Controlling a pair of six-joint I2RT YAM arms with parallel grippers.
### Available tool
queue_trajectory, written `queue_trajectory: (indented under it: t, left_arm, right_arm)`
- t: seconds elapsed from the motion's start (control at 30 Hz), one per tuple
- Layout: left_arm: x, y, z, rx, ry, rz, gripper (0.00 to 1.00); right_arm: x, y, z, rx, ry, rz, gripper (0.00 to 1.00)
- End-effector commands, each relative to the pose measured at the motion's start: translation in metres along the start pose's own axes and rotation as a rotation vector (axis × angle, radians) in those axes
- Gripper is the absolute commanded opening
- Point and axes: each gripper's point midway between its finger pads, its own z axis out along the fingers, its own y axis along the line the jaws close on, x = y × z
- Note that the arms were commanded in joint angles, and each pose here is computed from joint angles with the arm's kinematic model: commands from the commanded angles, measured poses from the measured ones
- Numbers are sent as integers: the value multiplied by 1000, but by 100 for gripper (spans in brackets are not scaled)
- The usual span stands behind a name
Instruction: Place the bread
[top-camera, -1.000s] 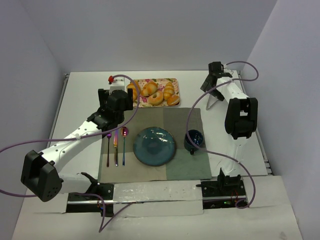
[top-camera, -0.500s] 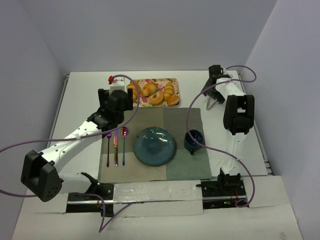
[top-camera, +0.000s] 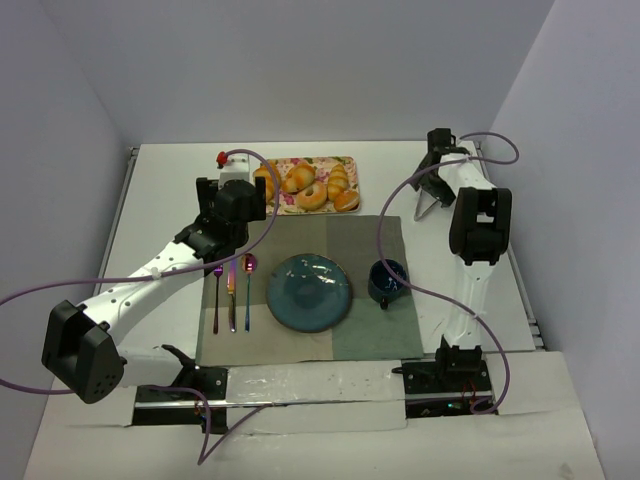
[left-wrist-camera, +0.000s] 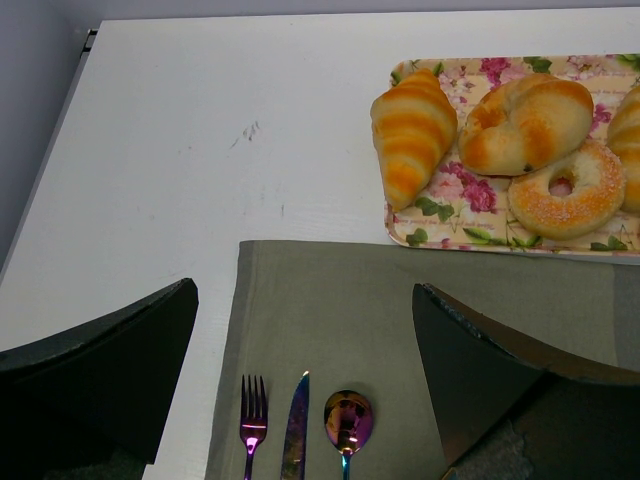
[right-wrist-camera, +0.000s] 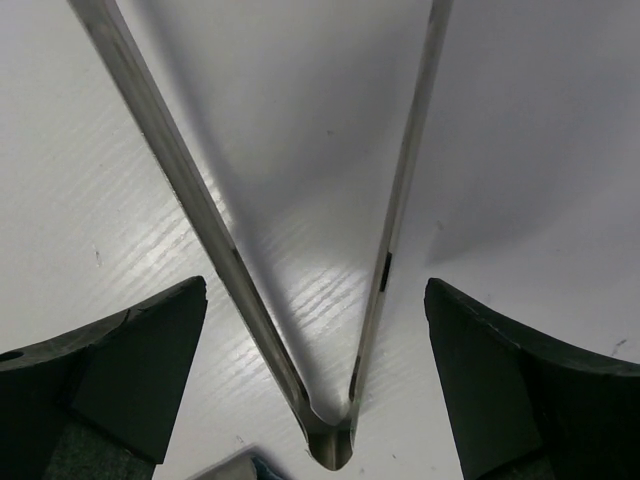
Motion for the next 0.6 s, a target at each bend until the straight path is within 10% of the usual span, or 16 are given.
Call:
queue_trajectory:
  t: [0.0, 0.57]
  left_arm:
    - [-22, -1, -4, 6, -51, -50, 99]
    - [-21, -1, -4, 4, -50, -49, 99]
  right_arm:
    - [-9, 8, 0, -22, -6, -4, 96]
    - [0, 10, 6, -50, 45, -29, 76]
